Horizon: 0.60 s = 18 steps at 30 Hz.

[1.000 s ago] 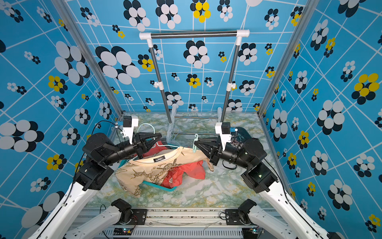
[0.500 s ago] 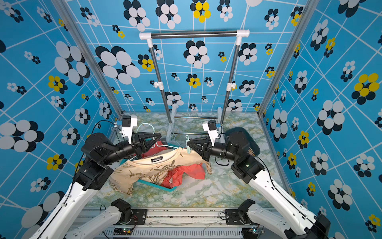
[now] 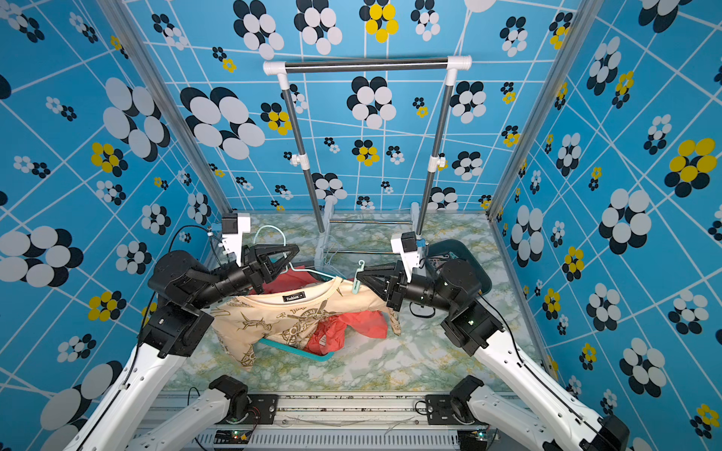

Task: Use clothespins to secure the t-shirt on both sides of the hanger
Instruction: Clamp the T-shirt on the hanger.

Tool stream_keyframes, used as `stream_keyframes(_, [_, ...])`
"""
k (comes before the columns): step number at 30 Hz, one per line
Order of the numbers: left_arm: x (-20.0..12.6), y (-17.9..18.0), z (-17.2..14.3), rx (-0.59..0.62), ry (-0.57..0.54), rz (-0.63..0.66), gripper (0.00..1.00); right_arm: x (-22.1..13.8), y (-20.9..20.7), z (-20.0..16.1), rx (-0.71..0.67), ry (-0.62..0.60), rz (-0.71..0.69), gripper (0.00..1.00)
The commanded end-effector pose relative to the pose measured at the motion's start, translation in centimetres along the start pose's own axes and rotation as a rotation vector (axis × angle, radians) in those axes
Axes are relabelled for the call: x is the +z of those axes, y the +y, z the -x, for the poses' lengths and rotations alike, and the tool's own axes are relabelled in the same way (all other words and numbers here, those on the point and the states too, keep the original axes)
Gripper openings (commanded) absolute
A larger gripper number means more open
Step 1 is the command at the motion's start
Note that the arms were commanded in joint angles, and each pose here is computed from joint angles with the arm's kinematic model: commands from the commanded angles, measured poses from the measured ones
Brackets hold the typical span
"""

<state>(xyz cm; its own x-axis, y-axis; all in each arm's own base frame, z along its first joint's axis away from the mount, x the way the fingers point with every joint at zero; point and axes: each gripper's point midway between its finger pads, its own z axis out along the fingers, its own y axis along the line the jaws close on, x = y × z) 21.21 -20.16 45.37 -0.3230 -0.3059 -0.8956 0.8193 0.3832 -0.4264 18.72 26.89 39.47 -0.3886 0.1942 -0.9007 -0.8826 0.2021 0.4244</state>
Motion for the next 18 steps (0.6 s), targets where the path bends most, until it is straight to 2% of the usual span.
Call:
stream_keyframes(1, [-0.5, -1.2, 2.7, 0.032, -0.107, -0.034, 0.00, 0.0, -0.6, -1.4, 0.044, 0.024, -0.005, 0.04])
stream_keyframes(4, [-0.6, -0.9, 2.9, 0.027, -0.119, -0.023, 0.00, -0.1, -1.2, -1.7, 0.044, 0.019, -0.038, 0.26])
stream_keyframes(6, [-0.7, -0.6, 2.9, 0.024, -0.119, -0.011, 0.00, -0.4, -1.7, -1.6, 0.043, 0.010, -0.074, 0.44])
stream_keyframes(7, [-0.7, -0.3, 2.9, 0.023, -0.119, -0.001, 0.00, -0.5, -1.9, -1.6, 0.043, 0.006, -0.094, 0.49])
stream_keyframes(12, [-1.0, 1.5, 2.9, 0.022, -0.130, 0.099, 0.00, -1.8, -3.7, -1.6, 0.037, -0.012, -0.238, 0.69])
stream_keyframes(18, [-2.4, 4.7, 2.8, 0.051, -0.176, 0.298, 0.00, -3.9, -4.9, -1.1, 0.004, -0.049, -0.378, 0.80])
